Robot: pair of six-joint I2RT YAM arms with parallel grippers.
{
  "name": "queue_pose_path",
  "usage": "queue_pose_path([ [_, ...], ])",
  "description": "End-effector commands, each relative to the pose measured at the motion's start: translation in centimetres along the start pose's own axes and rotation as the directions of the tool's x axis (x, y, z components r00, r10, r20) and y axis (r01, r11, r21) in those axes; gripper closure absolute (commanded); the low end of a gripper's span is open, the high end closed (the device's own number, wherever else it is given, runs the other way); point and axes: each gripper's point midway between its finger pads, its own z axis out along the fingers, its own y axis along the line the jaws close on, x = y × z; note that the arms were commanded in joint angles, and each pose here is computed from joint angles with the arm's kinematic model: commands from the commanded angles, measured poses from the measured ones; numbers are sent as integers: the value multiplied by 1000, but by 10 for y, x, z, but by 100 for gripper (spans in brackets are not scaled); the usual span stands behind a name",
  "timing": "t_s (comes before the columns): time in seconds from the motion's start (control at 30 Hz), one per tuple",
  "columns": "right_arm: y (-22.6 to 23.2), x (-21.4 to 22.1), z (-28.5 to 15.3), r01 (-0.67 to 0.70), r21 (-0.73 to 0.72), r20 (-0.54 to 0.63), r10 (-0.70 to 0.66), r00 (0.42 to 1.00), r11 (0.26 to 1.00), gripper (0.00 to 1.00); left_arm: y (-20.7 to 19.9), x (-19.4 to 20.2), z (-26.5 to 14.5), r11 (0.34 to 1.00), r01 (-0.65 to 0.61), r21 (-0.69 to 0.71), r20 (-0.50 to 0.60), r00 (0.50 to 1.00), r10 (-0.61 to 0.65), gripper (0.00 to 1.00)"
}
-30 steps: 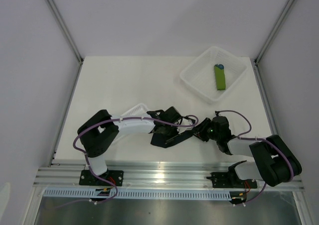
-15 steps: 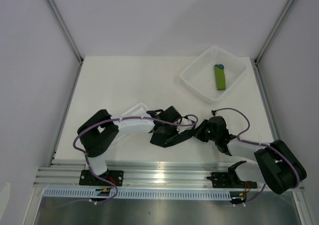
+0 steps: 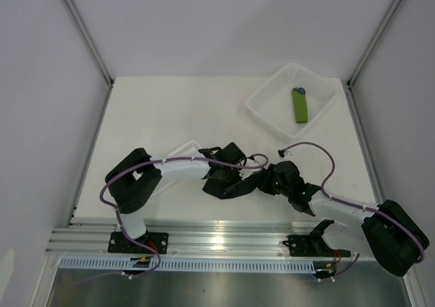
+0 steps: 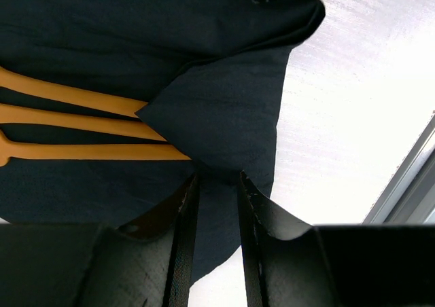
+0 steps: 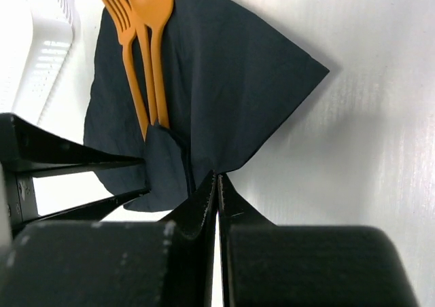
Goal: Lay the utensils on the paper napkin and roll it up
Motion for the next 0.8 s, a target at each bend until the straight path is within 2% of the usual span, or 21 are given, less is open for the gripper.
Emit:
queue_pose_path([
  [0.0,14,-17,-1,58,5,67,-59,996,998,100,2,3,2,1000,18,5,-28,999,-18,67],
  [0.27,46,-12,1,127,-63,79,-122,989,990,100,3,3,2,1000,19,7,-26,999,-19,68],
  [0.7,54,13,17,85,-120,-1,-86,996,989,100,7,2,-2,999,40,6,-16,999,-40,68],
  [0.77,57,12,15,75,-134,9,-75,997,988,97,10,0,-5,999,48,4,-4,999,-48,68],
])
